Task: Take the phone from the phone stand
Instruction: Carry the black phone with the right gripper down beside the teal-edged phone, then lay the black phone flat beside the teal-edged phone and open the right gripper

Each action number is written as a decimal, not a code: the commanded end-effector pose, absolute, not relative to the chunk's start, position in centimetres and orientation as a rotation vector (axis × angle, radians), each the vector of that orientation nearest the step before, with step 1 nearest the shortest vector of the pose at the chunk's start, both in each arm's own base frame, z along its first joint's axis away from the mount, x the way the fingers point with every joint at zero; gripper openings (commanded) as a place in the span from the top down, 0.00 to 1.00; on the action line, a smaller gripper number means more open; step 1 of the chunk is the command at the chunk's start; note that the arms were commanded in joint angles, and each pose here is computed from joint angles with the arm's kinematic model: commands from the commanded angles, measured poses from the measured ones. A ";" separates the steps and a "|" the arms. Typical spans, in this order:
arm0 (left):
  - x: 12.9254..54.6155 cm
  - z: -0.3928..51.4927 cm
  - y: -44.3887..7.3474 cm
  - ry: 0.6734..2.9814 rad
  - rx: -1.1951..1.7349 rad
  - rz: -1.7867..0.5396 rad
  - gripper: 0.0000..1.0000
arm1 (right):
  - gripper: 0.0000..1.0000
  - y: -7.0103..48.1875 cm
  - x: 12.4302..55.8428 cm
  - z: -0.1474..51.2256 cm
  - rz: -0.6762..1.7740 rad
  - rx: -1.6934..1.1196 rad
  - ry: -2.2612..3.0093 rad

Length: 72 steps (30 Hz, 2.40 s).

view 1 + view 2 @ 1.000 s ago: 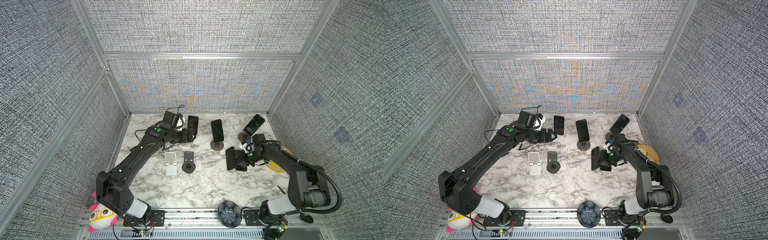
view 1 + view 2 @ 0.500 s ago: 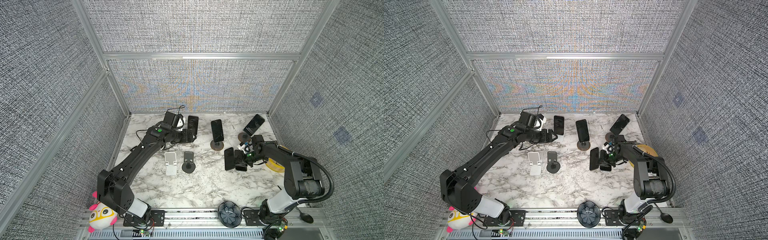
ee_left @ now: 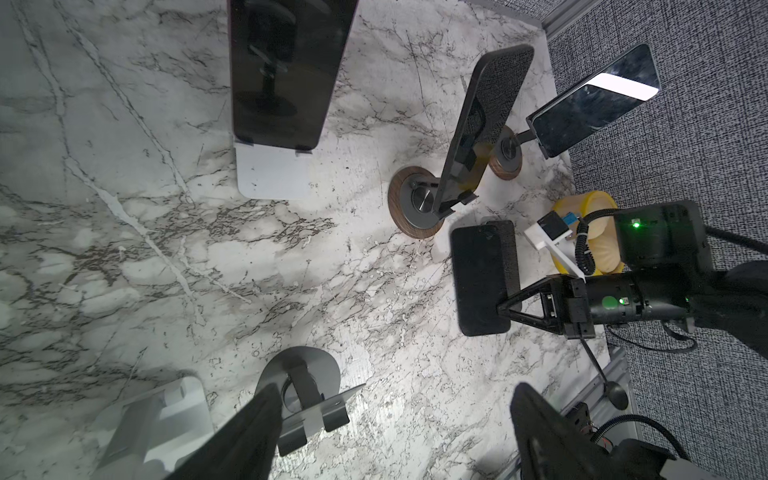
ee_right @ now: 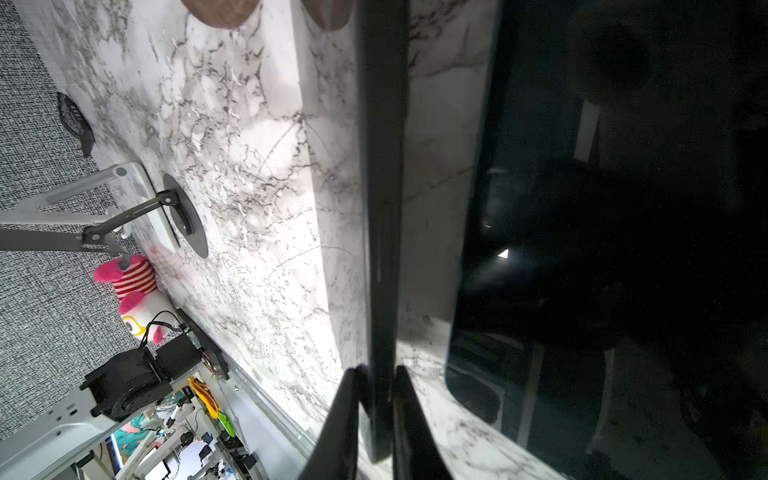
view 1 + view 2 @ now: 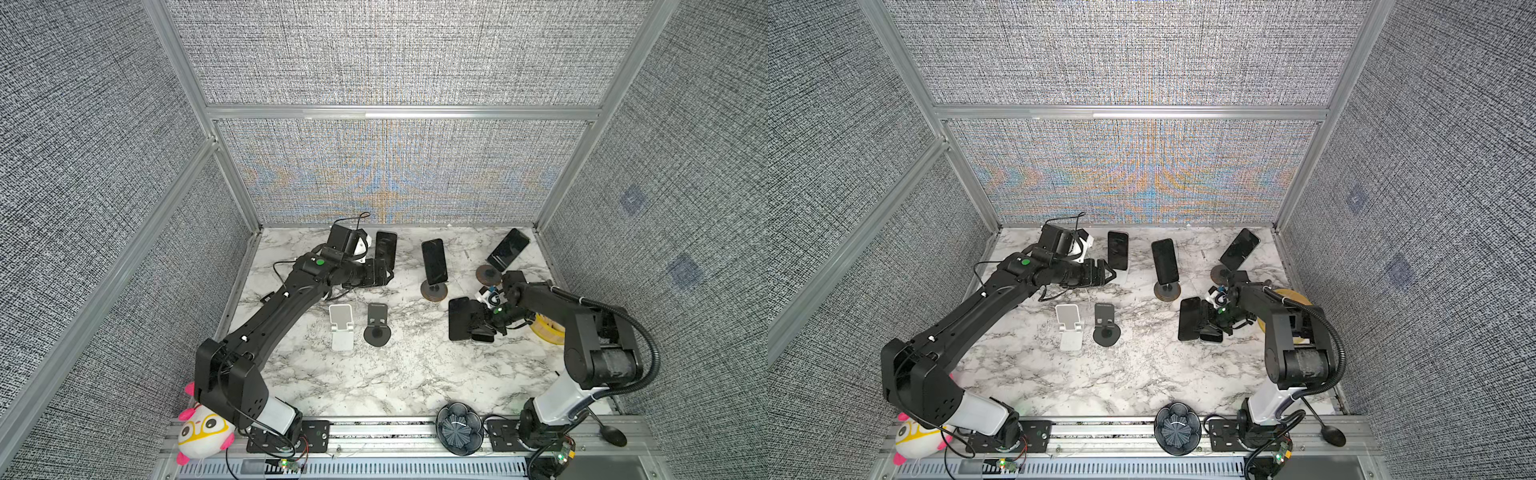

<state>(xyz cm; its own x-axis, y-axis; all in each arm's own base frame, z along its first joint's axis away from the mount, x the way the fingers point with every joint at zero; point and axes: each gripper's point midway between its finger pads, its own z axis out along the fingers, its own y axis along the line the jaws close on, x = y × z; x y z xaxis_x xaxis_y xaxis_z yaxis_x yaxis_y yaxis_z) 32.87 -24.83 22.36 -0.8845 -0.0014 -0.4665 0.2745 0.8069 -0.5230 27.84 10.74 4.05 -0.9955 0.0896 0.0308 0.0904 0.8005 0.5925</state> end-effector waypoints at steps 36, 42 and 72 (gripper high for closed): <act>33.4 21.9 -25.4 2.526 0.190 -0.869 0.13 | 0.72 9.8 28.5 3.2 -0.753 -0.099 -3.079; 33.3 21.9 -25.3 2.526 0.186 -0.868 0.13 | 0.72 10.4 28.4 2.8 -0.775 -0.092 -3.060; 34.4 23.1 -24.5 2.480 0.218 -0.772 0.12 | 0.60 10.4 30.6 12.6 -0.628 0.264 -3.494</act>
<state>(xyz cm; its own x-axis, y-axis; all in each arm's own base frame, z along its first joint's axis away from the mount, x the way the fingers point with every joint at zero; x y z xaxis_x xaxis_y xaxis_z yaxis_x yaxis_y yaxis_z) 34.01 -25.00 22.71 -0.8628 -0.0105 -0.5054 0.2886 0.8107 -0.5094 29.59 10.61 10.99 -0.9432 -0.0251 -0.3312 -0.1593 0.9092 0.3846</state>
